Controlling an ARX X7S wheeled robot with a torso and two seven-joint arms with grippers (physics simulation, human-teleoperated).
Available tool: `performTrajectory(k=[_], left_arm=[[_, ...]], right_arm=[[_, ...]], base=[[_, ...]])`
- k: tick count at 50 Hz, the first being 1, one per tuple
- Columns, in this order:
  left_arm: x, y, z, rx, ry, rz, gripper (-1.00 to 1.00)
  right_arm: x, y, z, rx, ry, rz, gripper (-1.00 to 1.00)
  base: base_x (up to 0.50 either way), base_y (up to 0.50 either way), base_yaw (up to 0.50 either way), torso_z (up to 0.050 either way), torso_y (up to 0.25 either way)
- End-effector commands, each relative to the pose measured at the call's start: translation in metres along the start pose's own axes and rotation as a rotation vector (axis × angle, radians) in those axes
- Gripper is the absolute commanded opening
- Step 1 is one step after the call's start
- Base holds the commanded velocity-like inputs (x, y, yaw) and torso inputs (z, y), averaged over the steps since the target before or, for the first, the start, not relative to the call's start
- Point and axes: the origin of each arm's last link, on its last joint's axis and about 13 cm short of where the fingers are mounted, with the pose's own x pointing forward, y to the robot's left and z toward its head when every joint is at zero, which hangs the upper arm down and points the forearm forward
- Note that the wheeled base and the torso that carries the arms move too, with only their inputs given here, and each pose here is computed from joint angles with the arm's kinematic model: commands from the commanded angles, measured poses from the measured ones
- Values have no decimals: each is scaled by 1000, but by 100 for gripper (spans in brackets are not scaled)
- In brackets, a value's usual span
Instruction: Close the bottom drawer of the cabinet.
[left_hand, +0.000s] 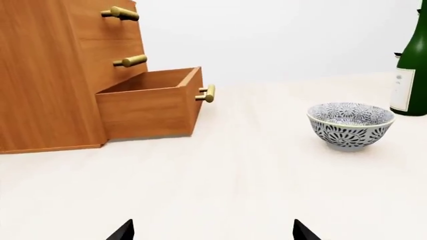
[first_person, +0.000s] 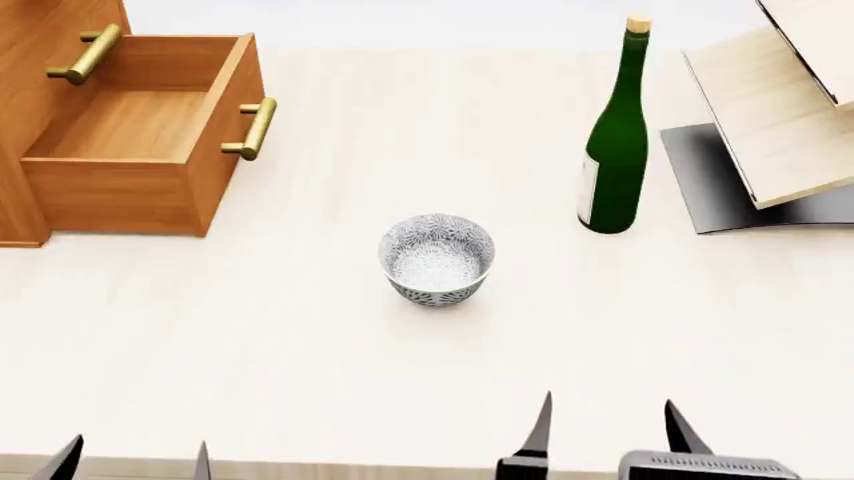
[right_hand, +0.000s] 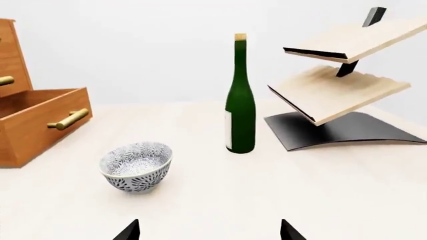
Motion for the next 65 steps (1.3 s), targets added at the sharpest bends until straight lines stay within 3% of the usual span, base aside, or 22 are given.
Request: performTrajectory(k=[1,11,27,65], left_arm=[[1,2,10,-49,-23,-9,100],[0,3,10,-49,-26,-7,100],[1,5,15,-55,-41,3,100],[3,1,19,-59,-58,-8,100]], right_arm=[[1,2,4,-3,-19,8,100],[2,4,3,6,-13,30,100],[1,7,6,-20,-16,55,100],[-3,1,7,28,-41,53,100]], base=[[0,0,0,0,0],[0,45,0,0,0],[0,500,0,0,0],[0,500,0,0,0]])
